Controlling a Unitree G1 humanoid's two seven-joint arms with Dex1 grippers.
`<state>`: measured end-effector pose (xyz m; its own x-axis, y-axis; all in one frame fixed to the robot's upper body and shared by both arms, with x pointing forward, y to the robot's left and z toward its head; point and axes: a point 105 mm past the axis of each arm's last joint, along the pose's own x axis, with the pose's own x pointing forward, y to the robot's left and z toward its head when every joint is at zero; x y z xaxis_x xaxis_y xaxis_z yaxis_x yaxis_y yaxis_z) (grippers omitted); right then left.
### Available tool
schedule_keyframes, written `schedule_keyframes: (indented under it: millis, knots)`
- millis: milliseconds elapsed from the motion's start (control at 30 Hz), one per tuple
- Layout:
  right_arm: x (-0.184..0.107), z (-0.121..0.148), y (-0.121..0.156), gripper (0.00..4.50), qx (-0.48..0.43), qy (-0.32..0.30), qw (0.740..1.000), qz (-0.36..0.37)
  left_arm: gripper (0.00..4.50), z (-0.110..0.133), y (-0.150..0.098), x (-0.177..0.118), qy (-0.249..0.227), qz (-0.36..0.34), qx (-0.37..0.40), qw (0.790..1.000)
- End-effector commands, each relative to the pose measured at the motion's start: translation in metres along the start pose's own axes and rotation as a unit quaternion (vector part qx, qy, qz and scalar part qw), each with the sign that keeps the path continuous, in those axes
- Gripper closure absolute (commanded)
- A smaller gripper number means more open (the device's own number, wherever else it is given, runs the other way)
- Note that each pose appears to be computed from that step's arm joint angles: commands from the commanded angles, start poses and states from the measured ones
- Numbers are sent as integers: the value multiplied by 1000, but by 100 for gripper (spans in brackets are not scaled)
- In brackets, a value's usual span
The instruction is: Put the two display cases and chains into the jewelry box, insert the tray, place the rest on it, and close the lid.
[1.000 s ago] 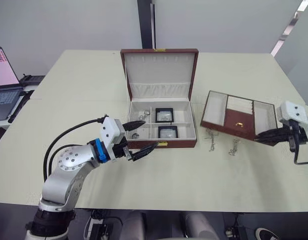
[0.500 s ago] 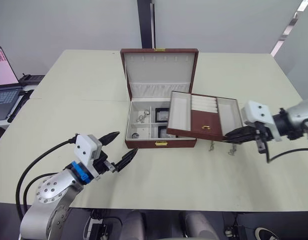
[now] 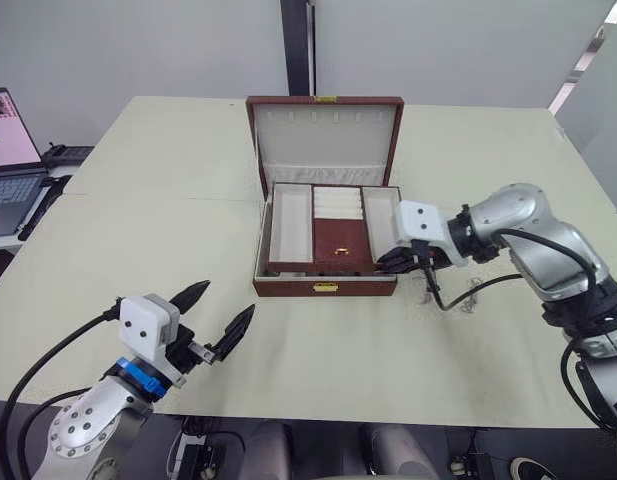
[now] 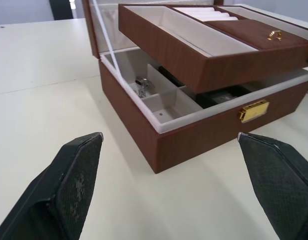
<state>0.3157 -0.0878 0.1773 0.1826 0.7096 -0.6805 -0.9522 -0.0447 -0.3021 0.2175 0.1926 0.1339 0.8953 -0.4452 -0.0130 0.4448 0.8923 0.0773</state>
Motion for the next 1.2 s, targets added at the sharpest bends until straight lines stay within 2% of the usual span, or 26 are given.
schedule_keyframes:
  millis: [33, 300, 767, 1200]
  knots:
    - [1, 14, -8, 447, -21, 2, 1000, -13, 0, 14, -3, -5, -26, 11, 19, 999]
    - [13, 23, -17, 447, -15, 9, 1000, -20, 0, 18, -3, -9, -29, 26, 26, 999]
    - [14, 13, -14, 447, -15, 34, 999, -11, 0, 19, -4, -6, -31, 24, 25, 999]
    - [15, 14, -2, 447, -4, 30, 1000, 4, 0, 20, -4, -2, -29, 16, 26, 999]
